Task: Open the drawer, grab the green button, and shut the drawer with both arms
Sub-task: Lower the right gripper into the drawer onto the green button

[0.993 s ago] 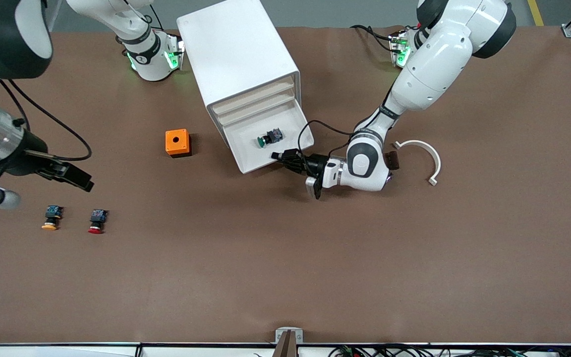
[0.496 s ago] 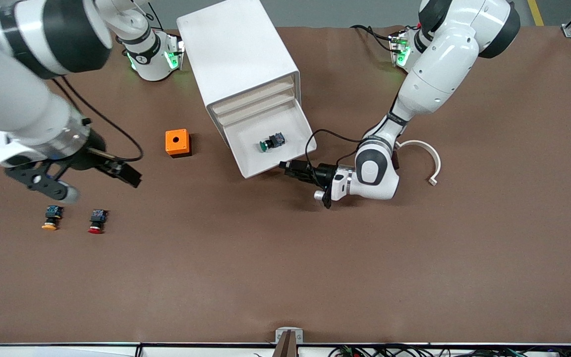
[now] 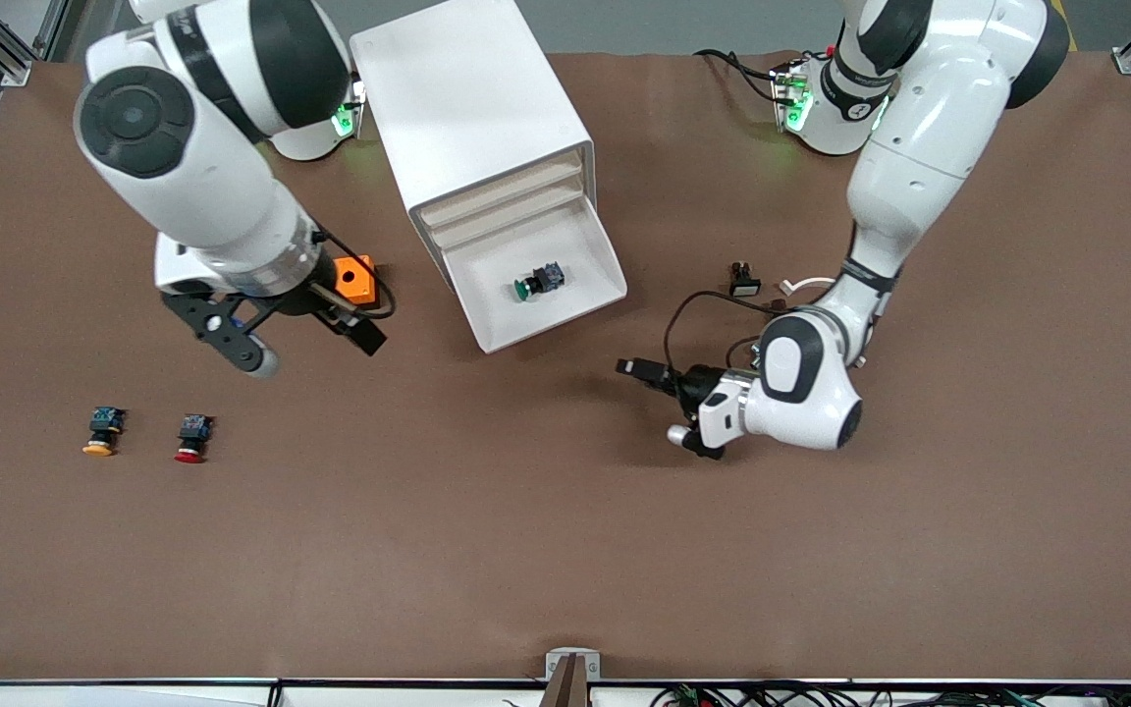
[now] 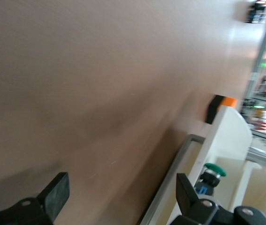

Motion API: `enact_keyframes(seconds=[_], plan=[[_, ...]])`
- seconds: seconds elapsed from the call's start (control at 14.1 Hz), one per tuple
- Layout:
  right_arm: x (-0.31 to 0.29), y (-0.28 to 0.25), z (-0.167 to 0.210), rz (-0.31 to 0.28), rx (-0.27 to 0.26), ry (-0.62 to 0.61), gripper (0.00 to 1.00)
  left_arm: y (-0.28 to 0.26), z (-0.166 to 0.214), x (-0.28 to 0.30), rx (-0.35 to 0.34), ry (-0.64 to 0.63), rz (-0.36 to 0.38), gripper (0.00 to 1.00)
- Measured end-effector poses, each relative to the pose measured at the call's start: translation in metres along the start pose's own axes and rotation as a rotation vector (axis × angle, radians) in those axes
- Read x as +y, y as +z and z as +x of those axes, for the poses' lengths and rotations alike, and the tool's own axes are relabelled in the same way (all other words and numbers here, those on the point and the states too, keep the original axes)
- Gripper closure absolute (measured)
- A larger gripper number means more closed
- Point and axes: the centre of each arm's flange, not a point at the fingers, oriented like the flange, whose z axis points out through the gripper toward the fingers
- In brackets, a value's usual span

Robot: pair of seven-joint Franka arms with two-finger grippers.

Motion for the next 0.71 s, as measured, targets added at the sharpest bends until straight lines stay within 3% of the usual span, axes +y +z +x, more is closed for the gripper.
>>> enact_keyframes(seconds=[0.21, 0.43, 0.71], plan=[[-0.023, 0.034, -0.032, -0.026, -0.072, 0.093, 0.0, -0.056, 0.005, 0.022, -0.014, -0.035, 0.199, 0.0], [-0.046, 0.074, -0.061, -0.059, -0.083, 0.197, 0.0, -0.09, -0.001, 0.054, 0.014, -0.084, 0.408, 0.0], [-0.061, 0.133, -0.107, -0.091, -0.073, 0.256, 0.0, -0.114, -0.013, 0.085, 0.061, -0.14, 0.62, 0.0]])
